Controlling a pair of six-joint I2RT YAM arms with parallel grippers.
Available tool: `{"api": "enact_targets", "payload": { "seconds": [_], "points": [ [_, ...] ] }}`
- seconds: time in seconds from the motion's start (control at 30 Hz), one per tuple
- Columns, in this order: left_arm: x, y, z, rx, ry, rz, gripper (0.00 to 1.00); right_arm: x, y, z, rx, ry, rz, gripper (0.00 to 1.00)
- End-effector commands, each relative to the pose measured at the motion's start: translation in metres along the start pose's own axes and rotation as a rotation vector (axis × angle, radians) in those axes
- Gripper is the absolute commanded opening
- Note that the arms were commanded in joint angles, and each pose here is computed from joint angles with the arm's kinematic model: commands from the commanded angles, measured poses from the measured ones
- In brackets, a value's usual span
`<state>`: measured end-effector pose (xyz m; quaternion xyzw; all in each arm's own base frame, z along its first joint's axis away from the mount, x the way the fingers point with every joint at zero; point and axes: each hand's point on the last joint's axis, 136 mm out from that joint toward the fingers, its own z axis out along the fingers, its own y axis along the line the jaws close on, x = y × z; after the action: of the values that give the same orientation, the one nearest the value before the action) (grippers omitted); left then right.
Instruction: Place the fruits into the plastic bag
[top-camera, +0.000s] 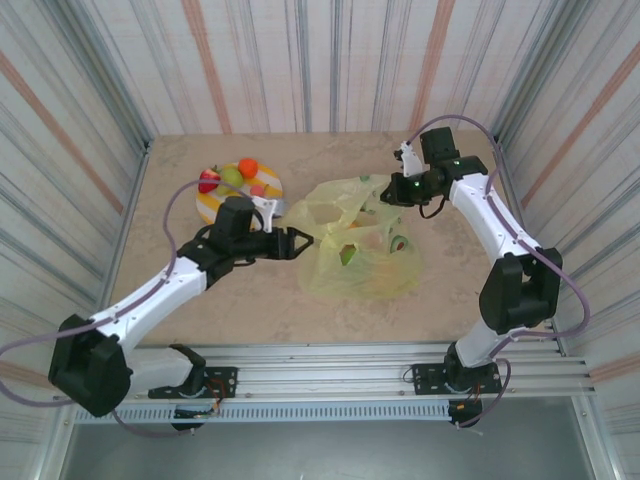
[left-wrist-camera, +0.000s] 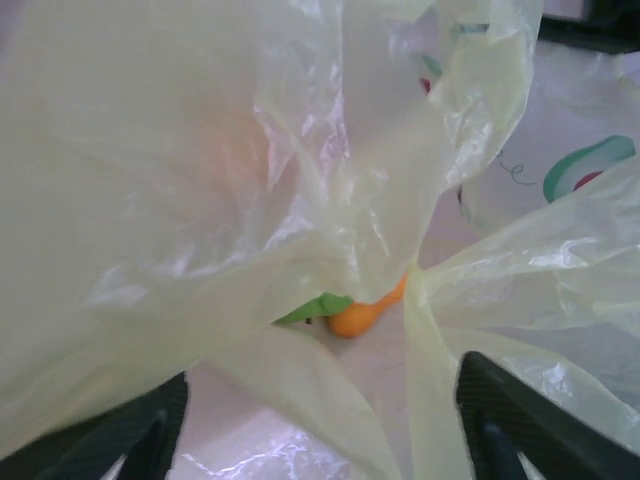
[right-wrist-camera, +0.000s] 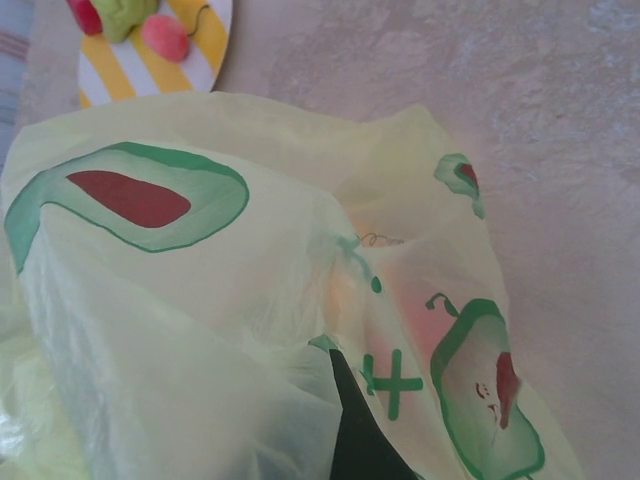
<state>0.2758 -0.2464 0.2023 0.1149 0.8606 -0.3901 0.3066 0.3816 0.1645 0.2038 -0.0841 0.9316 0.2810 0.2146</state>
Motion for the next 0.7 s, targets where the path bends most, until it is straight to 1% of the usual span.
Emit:
{"api": "enact_targets", "payload": {
  "seconds": [0.0, 0.1, 0.17, 0.27, 0.37, 0.47, 0.57, 0.67],
  "points": [
    [-0.016, 0.009, -0.032, -0.064, -0.085, 0.053, 0.84, -0.001, 0.006, 0.009, -0.043, 0.01, 0.0, 0.0],
    [-0.032, 0.015, -0.054, -0.092, -0.164, 0.054, 0.89, -0.001, 0.008, 0.012, -0.053, 0.013, -0.002, 0.0],
    [-0.043, 0.026, -0.065, -0.136, -0.215, 0.042, 0.9, -0.002, 0.008, 0.013, -0.058, 0.013, -0.001, 0.0],
    [-0.06, 0.056, -0.075, -0.233, -0.28, -0.001, 0.91, -0.003, 0.008, 0.017, -0.067, 0.015, -0.002, 0.0],
    [-0.073, 0.095, -0.073, -0.358, -0.294, -0.037, 0.91, -0.003, 0.009, 0.02, -0.081, 0.017, 0.001, 0.0],
    [-0.084, 0.131, -0.056, -0.46, -0.246, -0.034, 0.9, -0.003, 0.012, 0.022, -0.091, 0.021, -0.002, 0.0],
    [-0.093, 0.166, -0.033, -0.555, -0.166, -0.019, 0.9, -0.003, 0.012, 0.022, -0.092, 0.023, -0.004, 0.0],
    [-0.101, 0.196, -0.009, -0.622, -0.086, 0.0, 0.89, -0.004, 0.011, 0.022, -0.092, 0.022, -0.005, 0.0]
  ]
}}
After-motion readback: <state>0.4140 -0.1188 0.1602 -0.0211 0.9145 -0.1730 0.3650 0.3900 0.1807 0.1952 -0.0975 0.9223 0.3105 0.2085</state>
